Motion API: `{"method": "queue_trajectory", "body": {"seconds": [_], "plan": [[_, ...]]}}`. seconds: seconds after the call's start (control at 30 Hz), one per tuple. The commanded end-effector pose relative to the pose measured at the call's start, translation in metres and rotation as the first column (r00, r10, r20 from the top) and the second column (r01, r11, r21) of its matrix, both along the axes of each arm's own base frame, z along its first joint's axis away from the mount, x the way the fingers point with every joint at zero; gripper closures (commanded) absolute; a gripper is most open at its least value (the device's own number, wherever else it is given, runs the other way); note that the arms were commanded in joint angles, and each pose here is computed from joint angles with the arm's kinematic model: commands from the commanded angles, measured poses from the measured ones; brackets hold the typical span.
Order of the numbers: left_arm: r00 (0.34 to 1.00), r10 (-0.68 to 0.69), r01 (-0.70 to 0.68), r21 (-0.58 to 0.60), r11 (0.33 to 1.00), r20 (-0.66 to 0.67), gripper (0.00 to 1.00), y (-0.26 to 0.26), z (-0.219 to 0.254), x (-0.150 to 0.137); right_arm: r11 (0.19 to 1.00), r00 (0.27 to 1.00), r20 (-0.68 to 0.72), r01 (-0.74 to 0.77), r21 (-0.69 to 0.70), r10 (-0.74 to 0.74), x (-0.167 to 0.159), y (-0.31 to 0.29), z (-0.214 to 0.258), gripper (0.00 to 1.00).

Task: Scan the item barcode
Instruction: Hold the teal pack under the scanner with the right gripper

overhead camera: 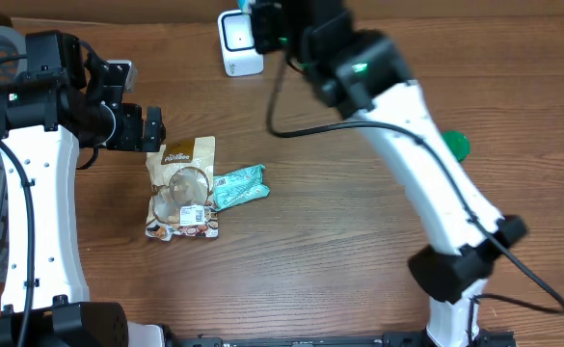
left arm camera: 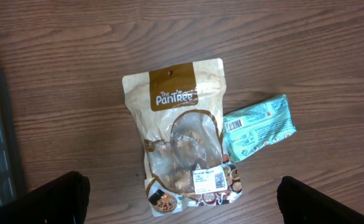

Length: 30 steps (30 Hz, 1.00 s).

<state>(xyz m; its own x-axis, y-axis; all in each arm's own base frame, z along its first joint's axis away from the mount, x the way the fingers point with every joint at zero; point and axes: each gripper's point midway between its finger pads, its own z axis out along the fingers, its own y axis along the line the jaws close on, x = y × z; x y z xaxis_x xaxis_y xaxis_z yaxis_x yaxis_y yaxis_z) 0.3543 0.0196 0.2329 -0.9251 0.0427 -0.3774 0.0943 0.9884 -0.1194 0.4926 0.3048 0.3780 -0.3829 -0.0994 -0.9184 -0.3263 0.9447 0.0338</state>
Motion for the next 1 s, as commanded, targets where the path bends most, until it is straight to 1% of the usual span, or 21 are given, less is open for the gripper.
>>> {"method": "queue_trajectory", "body": {"seconds": [0.0,0.1,0.23,0.37,0.47,0.57,0.63,0.97], "plan": [[0.999,-0.020,0.019,0.012,1.000,0.037,0.00,-0.001,0.010,0.002,0.933,0.985,0.130,0.148,-0.328,-0.110,0.043,-0.015,-0.038,0.96],[0.999,-0.020,0.019,0.012,1.000,0.037,0.00,-0.001,0.010,0.002,0.895,0.978,0.199,0.142,-0.423,-0.062,0.072,0.001,-0.065,0.96],[0.999,-0.020,0.019,0.012,1.000,0.037,0.01,-0.001,0.010,0.002,0.800,0.961,0.273,0.136,-0.584,0.036,0.104,0.017,-0.102,0.96],[0.999,-0.020,0.019,0.012,1.000,0.037,0.00,-0.001,0.010,0.002,0.696,0.948,0.292,0.127,-0.707,0.123,0.125,0.028,-0.148,0.96],[0.999,-0.020,0.019,0.012,1.000,0.037,0.01,-0.001,0.010,0.002,0.634,0.947,0.270,0.102,-0.767,0.173,0.133,0.035,-0.181,0.96],[0.999,-0.020,0.019,0.012,1.000,0.037,0.00,-0.001,0.010,0.002,0.627,0.951,0.246,0.076,-0.775,0.189,0.137,0.038,-0.207,0.96],[0.999,-0.020,0.019,0.012,1.000,0.037,0.01,-0.001,0.010,0.002,0.625,0.951,0.230,0.052,-0.779,0.206,0.137,0.041,-0.216,0.96],[0.999,-0.020,0.019,0.012,1.000,0.037,0.00,-0.001,0.010,0.002,0.628,0.949,0.223,0.035,-0.778,0.222,0.136,0.043,-0.220,0.96]]}}
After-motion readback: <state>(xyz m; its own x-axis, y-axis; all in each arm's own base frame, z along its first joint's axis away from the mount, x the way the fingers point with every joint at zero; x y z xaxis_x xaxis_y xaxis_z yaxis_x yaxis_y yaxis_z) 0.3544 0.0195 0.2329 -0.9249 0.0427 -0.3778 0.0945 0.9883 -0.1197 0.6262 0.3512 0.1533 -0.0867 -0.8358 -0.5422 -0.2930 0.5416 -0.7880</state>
